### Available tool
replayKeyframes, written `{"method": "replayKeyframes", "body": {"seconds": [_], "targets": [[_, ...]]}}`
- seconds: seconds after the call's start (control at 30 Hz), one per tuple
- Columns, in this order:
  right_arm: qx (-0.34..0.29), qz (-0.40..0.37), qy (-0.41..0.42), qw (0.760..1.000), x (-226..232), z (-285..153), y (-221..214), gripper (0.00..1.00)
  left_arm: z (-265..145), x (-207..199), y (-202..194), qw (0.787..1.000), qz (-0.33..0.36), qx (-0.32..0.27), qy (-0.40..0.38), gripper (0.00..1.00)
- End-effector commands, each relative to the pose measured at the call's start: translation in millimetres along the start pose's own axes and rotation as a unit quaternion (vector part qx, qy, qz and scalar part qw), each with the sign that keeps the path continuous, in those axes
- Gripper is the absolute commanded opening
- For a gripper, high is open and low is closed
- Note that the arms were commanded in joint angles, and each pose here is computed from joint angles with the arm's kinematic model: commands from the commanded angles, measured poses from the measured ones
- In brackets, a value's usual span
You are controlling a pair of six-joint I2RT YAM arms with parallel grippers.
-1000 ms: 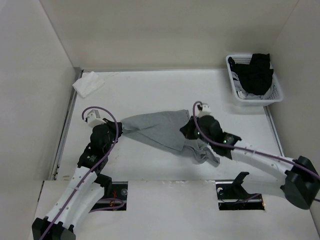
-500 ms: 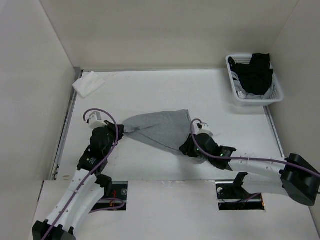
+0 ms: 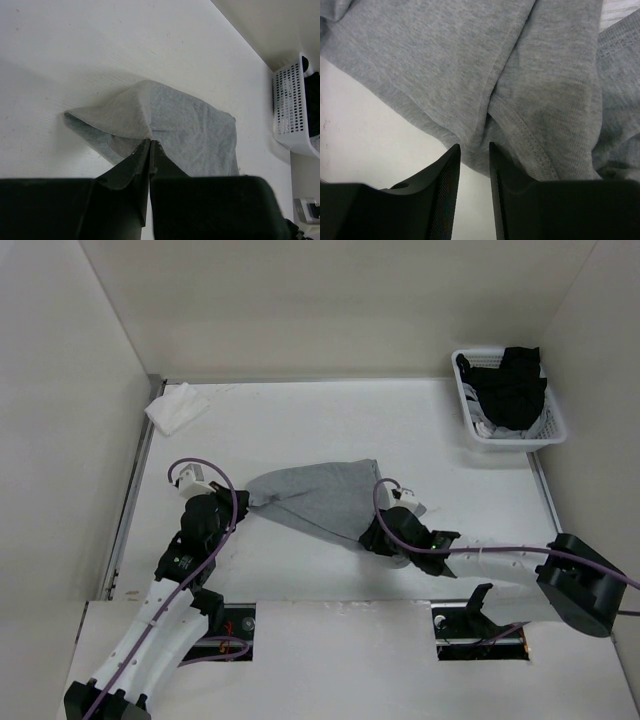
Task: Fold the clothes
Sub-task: Flatten the tank top out
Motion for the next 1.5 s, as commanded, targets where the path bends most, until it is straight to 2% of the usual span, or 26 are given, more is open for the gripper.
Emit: {"method": "replayKeyframes", "body": {"seconds": [0.0, 0.2, 0.4, 0.6, 0.77, 0.8, 0.93, 1.07, 1.2, 1.33, 1.47], "targets": [[-0.033, 0.024, 0.015, 0.999, 13.9, 5.6, 14.5, 0.34, -0.5, -3.8, 0.6, 1.0, -0.004, -0.005, -0.019, 0.01], [-0.039, 0.028, 0.02, 0.999, 16.6, 10.2, 17.2, 0.22, 0.2, -2.6, -0.9, 1.0, -0.004, -0.003, -0.017, 0.01], [-0.048, 0.029, 0.022, 0.998, 18.5, 11.2, 21.4, 0.32, 0.6, -1.4, -2.6, 1.0, -0.003, 0.0, -0.015, 0.01], [-0.044, 0.027, 0.019, 0.998, 18.9, 15.9, 22.0, 0.2, 0.6, -1.1, -3.4, 1.0, -0.005, 0.002, -0.015, 0.01], [-0.038, 0.027, 0.009, 0.999, 14.8, 18.1, 20.9, 0.26, -0.4, -1.3, -3.0, 1.0, -0.005, 0.001, -0.015, 0.01], [-0.038, 0.027, 0.01, 0.999, 14.8, 17.6, 20.8, 0.23, -0.7, -1.8, -2.3, 1.0, -0.005, 0.0, -0.016, 0.01], [-0.053, 0.03, 0.024, 0.998, 18.8, 7.8, 26.5, 0.02, -1.5, -6.3, 1.8, 1.0, -0.009, -0.006, -0.021, 0.01], [-0.116, 0.018, 0.074, 0.99, 42.5, -45.9, 58.9, 0.0, -12.9, -30.8, 27.5, 0.997, -0.026, -0.046, -0.058, 0.01], [-0.223, -0.009, 0.104, 0.969, 61.9, -145.3, 113.1, 0.0, -41.3, -74.7, 68.4, 0.985, -0.062, -0.103, -0.127, 0.01], [-0.333, -0.039, 0.13, 0.933, 77.5, -256.7, 176.5, 0.0, -87.0, -125.7, 119.9, 0.958, -0.093, -0.174, -0.209, 0.01], [-0.418, -0.053, 0.143, 0.896, 91.8, -343.2, 227.6, 0.0, -151.0, -168.1, 179.2, 0.917, -0.099, -0.272, -0.274, 0.01]]}}
Point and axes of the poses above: each gripper's point midway between its finger pads, its own z axis out along the fingers, its own x axis along the line the jaws close on, y = z × x, the point moved 10 cm from there along -z, back along the fingers, and after that the axes turned 5 degrees about -z, right-handed, at the moved point
